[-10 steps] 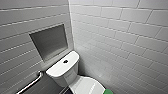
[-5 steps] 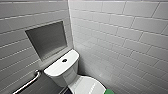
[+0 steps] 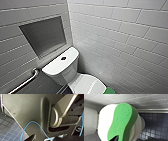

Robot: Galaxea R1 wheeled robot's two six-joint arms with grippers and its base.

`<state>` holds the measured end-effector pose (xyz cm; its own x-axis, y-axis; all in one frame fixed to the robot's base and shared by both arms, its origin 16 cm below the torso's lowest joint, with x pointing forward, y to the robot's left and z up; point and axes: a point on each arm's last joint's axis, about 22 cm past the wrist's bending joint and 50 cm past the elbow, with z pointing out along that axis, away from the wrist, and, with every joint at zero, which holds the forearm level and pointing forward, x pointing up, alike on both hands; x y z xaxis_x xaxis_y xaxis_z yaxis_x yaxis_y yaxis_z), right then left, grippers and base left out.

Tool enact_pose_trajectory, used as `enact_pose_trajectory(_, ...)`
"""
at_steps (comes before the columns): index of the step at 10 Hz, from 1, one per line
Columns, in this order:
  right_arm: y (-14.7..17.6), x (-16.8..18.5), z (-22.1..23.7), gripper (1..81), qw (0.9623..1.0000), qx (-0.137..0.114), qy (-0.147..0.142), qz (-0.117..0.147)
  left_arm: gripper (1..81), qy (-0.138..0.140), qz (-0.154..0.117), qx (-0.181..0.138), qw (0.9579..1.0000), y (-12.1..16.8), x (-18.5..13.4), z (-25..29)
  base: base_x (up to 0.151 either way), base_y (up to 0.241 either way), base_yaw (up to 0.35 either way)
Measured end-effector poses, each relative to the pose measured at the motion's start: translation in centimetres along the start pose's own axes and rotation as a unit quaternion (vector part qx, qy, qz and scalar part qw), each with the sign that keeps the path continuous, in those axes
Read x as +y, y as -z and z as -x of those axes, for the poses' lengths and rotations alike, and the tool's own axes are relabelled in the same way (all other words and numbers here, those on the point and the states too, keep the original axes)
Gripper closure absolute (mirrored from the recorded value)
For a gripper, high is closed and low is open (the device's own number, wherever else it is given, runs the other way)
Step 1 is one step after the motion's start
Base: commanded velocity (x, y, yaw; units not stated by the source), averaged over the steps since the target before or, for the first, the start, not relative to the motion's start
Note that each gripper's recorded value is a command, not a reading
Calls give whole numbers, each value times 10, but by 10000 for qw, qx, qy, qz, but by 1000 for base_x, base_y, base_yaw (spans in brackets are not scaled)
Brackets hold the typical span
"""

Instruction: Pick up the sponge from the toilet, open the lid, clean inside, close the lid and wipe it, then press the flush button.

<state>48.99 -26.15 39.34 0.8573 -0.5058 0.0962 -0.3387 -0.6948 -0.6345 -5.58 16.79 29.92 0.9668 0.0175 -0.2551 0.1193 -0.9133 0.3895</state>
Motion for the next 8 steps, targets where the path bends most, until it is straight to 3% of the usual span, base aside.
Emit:
enact_pose_trajectory(3,-18,-27,-10,10,9999,39,-2,-165,10,9,-2,-14,10000,0,0,2,0,0,0)
enact_pose_trajectory(8,-37,-38,-26,10,9995,131,54,-286,10,40,44,-88,9999,-16,1,11,0,0,0)
